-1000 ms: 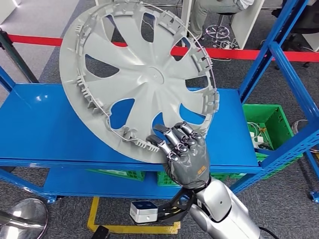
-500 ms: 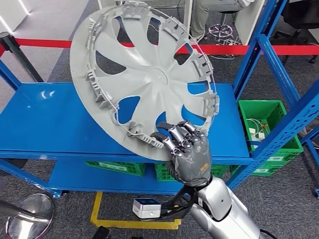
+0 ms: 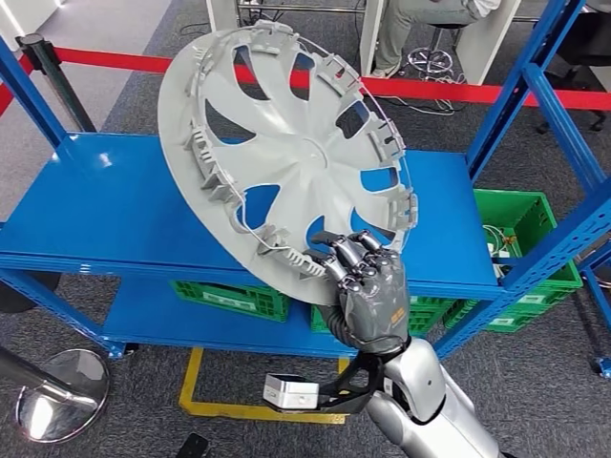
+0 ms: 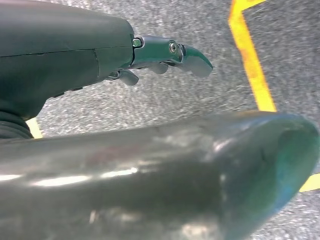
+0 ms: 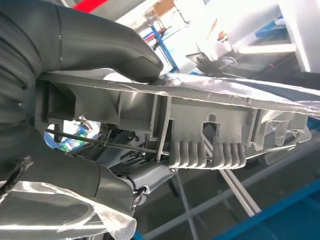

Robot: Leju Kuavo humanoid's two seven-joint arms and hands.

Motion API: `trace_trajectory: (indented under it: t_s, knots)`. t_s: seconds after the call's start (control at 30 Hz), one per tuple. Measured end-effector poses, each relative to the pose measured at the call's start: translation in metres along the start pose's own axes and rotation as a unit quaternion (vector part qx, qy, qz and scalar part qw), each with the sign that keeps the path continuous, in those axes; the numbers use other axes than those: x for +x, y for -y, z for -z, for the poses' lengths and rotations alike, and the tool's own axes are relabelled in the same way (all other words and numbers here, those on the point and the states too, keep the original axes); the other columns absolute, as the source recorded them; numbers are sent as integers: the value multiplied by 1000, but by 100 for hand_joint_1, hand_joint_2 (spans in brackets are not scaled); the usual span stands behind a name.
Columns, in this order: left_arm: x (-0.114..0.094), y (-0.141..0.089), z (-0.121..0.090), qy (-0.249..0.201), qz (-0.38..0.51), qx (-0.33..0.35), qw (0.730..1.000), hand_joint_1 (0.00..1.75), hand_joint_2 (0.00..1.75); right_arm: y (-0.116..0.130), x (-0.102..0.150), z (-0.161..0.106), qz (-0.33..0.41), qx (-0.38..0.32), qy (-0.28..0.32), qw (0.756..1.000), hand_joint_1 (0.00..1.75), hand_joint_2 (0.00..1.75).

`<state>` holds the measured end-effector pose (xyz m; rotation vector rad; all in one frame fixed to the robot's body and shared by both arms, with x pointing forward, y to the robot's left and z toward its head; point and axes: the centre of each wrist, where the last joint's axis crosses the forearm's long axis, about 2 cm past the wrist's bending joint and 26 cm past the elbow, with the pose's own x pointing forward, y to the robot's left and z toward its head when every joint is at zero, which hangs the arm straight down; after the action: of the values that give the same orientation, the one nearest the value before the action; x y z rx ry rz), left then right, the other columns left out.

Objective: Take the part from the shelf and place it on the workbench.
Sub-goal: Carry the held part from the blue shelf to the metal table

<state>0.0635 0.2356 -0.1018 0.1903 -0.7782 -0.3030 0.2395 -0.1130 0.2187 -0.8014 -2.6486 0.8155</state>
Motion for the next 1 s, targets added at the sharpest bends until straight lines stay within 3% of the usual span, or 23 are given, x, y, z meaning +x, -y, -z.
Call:
trace_trajectory:
  t_s: [1.0]
  knots:
    - [0, -15, 7, -18, 15, 0, 1000, 0, 0, -11, -13, -2, -14, 24, -24, 999, 175, 175]
